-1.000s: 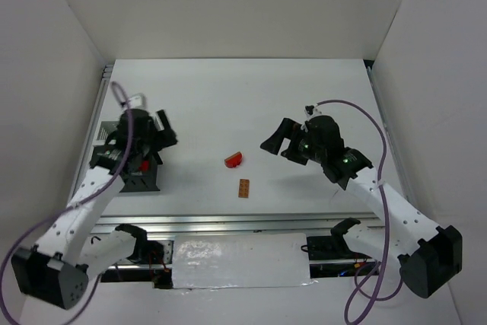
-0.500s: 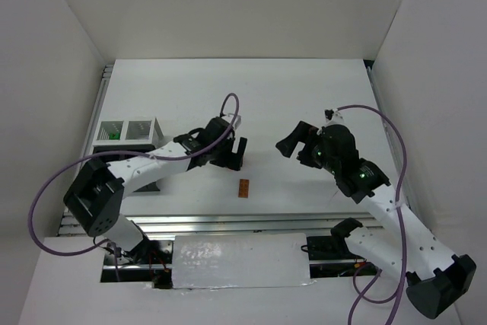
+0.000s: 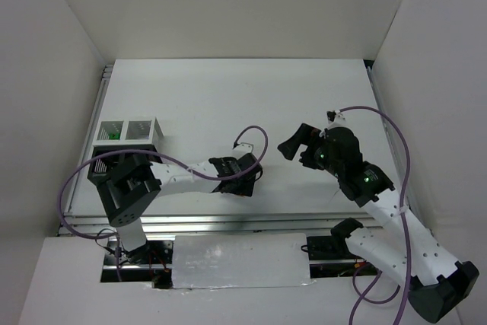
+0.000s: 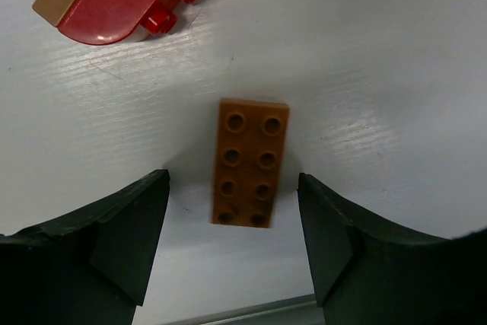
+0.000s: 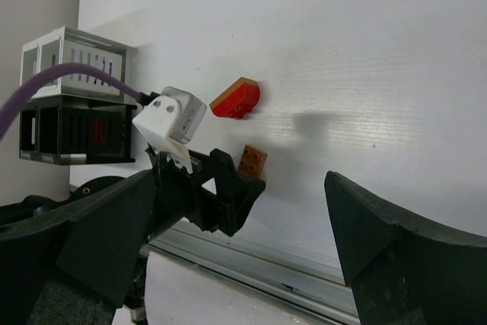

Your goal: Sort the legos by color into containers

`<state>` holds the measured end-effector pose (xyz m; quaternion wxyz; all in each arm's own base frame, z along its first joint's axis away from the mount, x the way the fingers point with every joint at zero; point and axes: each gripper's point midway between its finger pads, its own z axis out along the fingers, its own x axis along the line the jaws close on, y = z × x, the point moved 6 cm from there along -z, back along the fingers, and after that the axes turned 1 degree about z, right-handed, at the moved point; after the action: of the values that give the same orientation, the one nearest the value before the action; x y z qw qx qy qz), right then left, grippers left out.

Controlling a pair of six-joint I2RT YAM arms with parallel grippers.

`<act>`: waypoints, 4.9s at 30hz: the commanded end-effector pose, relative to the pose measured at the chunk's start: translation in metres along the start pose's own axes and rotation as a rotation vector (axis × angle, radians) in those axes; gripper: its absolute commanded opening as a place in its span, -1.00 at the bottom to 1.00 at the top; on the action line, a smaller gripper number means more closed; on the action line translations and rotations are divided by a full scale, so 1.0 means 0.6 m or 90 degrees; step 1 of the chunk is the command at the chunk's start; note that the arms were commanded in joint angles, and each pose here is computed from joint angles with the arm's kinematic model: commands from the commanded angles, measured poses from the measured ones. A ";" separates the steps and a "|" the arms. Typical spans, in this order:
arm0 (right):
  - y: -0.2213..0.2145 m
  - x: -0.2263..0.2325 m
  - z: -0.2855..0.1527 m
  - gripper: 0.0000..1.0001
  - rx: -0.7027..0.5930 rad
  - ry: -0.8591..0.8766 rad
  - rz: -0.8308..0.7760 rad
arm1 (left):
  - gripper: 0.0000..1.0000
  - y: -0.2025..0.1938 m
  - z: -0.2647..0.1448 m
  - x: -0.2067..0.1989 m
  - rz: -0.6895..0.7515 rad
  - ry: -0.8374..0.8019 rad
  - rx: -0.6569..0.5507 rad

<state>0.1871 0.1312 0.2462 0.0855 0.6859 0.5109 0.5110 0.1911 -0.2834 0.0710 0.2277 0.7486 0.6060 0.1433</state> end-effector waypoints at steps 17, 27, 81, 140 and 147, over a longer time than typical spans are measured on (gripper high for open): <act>0.006 0.009 -0.021 0.99 -0.016 0.030 -0.023 | -1.00 0.031 -0.064 0.045 -0.056 0.051 -0.087; 0.001 0.017 -0.016 0.99 -0.004 0.062 -0.021 | -1.00 0.095 -0.243 0.344 -0.427 0.260 -0.304; -0.125 0.083 0.310 0.99 0.047 -0.320 -0.020 | 0.99 0.110 -0.321 0.366 -0.174 -0.048 -0.375; -0.066 0.176 0.062 -1.00 -0.072 -0.027 -0.059 | 0.15 0.168 -0.235 0.005 -0.109 -0.563 -0.237; -0.067 0.187 0.059 -0.99 -0.065 0.002 -0.044 | -0.91 0.168 -0.250 -0.017 -0.066 -0.635 -0.246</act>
<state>0.1897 0.2430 0.2505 0.1734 0.6705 0.5311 0.4882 0.2023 -0.2725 0.2290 0.5820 0.6437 0.4831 -0.1166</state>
